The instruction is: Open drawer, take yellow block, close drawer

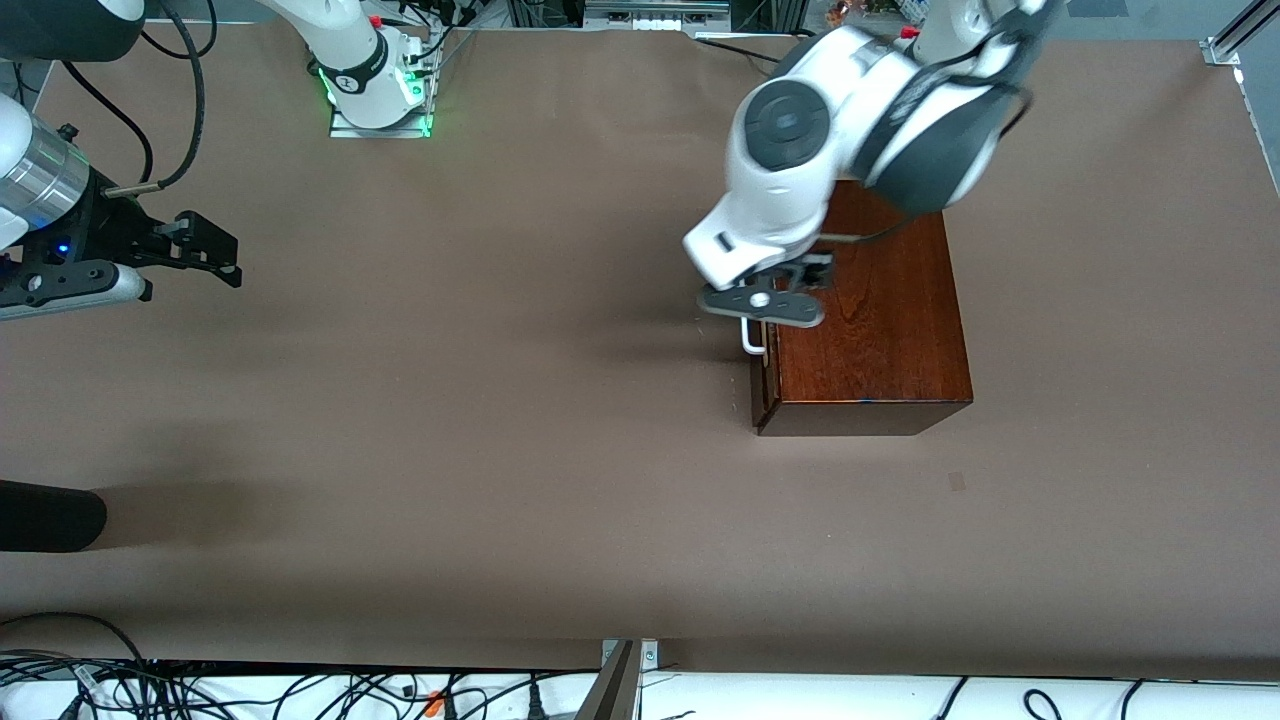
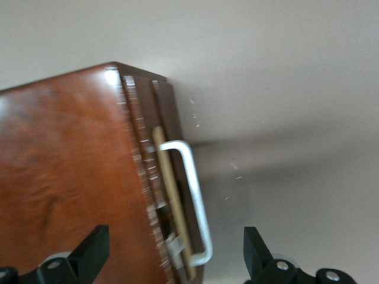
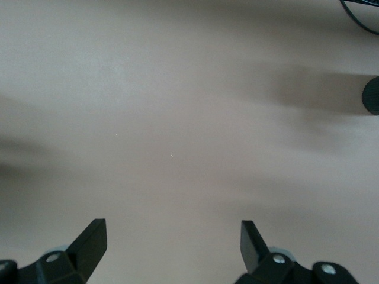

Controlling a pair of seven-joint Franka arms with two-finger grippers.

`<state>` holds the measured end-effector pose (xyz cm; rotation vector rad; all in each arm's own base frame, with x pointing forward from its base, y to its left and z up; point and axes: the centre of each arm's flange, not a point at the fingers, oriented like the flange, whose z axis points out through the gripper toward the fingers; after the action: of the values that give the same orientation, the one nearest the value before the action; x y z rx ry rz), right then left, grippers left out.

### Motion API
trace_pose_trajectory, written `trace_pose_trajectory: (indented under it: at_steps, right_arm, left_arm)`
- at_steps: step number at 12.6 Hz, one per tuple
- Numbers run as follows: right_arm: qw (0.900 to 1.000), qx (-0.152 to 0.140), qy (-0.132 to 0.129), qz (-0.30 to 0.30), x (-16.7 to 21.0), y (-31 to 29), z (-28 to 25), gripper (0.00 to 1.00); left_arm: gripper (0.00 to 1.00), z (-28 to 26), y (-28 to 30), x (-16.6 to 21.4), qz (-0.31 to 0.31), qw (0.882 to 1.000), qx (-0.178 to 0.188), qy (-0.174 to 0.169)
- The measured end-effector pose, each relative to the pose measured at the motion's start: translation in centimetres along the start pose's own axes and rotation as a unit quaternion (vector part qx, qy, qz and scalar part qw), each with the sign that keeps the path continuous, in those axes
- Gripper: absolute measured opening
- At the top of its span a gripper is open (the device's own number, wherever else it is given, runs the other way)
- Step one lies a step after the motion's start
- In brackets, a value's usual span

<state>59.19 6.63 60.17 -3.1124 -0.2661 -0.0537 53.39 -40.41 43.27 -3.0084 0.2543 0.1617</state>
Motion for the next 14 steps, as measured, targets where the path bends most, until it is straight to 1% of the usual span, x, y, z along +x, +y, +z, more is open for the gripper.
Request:
trace_pose_trajectory:
  at_steps: [1, 4, 6, 9, 12, 14]
  right_arm:
    - [1.0, 0.0, 0.0, 0.0, 0.0, 0.0, 0.0, 1.0]
    - [1.0, 0.0, 0.0, -0.001, 0.0, -0.1, 0.0, 1.0]
    - [1.0, 0.0, 0.0, -0.002, 0.0, -0.2, 0.0, 1.0]
    - [1.0, 0.0, 0.0, -0.002, 0.0, -0.2, 0.0, 1.0]
    - [1.0, 0.0, 0.0, -0.002, 0.0, -0.2, 0.0, 1.0]
    - [1.0, 0.0, 0.0, -0.002, 0.0, -0.2, 0.0, 1.0]
  left_arm:
    - [1.0, 1.6, 2.0, -0.2, -0.004, 1.0, 0.007, 0.001]
    - [1.0, 5.6, 7.7, -2.2, -0.02, 0.998, 0.051, 0.008]
    - [1.0, 6.8, 10.0, -3.4, -0.048, 0.997, 0.061, 0.009]
    - [1.0, 7.3, 9.2, -2.8, -0.064, 0.995, 0.077, 0.019]
    - [1.0, 9.5, 8.6, -2.6, -0.055, 0.992, 0.111, 0.024]
    - [1.0, 10.9, 8.5, -2.7, -0.052, 0.99, 0.126, 0.022]
